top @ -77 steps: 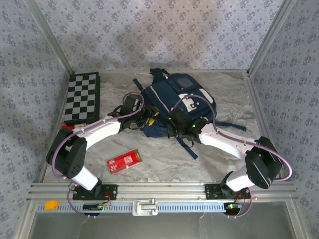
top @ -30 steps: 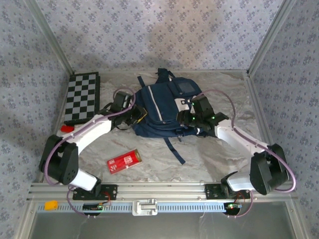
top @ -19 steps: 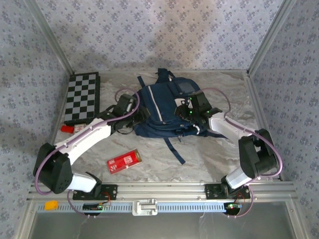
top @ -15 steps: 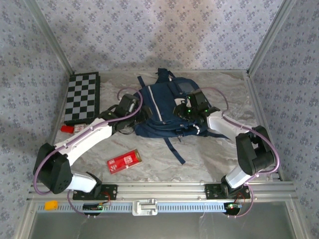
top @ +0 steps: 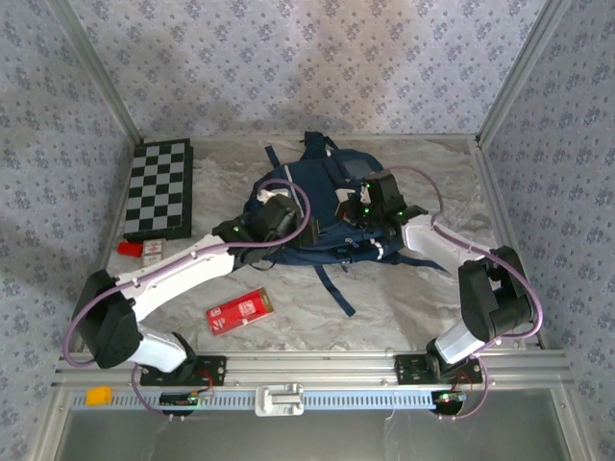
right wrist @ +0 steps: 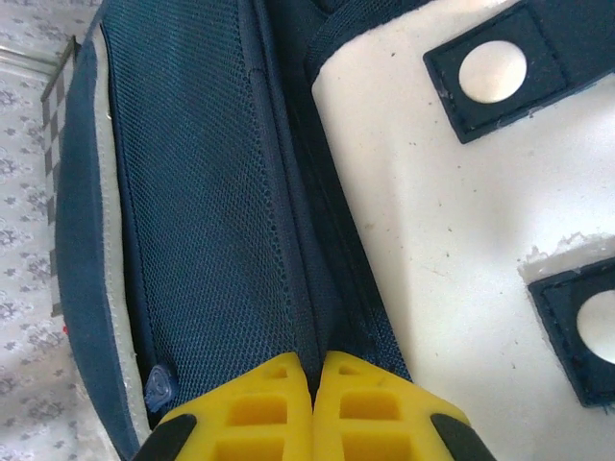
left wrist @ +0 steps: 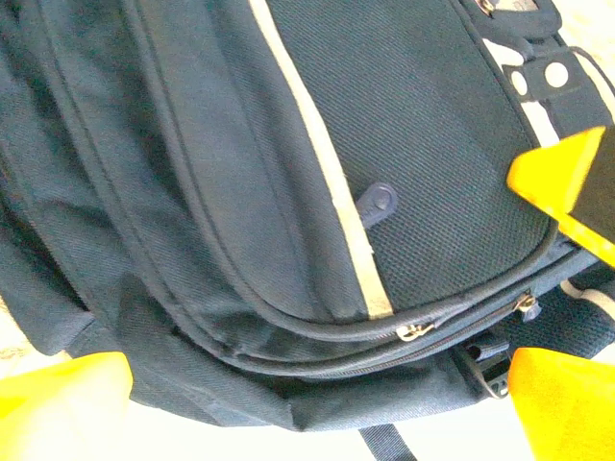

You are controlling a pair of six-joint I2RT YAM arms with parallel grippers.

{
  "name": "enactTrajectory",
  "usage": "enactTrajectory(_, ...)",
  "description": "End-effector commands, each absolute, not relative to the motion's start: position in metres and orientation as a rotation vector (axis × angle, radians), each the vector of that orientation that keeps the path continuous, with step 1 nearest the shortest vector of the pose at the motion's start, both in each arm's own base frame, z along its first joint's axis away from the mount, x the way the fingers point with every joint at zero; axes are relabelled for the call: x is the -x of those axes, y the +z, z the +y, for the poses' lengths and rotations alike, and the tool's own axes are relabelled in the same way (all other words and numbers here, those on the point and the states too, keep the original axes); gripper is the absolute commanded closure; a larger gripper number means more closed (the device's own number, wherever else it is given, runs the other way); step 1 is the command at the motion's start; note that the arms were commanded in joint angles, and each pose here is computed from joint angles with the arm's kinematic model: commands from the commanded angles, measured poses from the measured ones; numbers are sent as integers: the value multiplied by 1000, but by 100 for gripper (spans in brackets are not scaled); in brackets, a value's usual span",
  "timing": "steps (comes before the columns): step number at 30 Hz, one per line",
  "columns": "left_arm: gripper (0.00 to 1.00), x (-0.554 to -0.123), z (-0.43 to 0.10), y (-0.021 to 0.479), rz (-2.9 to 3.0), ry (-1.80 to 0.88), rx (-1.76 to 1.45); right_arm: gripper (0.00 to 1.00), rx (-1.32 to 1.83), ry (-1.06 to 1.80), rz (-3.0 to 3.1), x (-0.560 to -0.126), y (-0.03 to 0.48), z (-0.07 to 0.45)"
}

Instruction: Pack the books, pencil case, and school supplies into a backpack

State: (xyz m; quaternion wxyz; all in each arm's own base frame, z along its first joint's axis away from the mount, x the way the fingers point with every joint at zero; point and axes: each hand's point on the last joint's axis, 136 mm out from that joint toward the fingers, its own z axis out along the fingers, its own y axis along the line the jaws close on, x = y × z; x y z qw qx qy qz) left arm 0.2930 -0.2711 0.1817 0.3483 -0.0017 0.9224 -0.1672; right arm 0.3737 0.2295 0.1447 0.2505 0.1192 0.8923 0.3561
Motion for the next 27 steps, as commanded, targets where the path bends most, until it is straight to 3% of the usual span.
enactTrajectory(1,0,-298,-277,188,2354,-353,2,100,-342,1085,2309,-378,185,238)
enactTrajectory(8,0,-292,-302,177,2351,-303,46,100,-382,1087,2272,-378,193,236)
enactTrajectory(27,0,-314,-301,142,2354,-58,238,100,-429,1101,2246,-386,188,234)
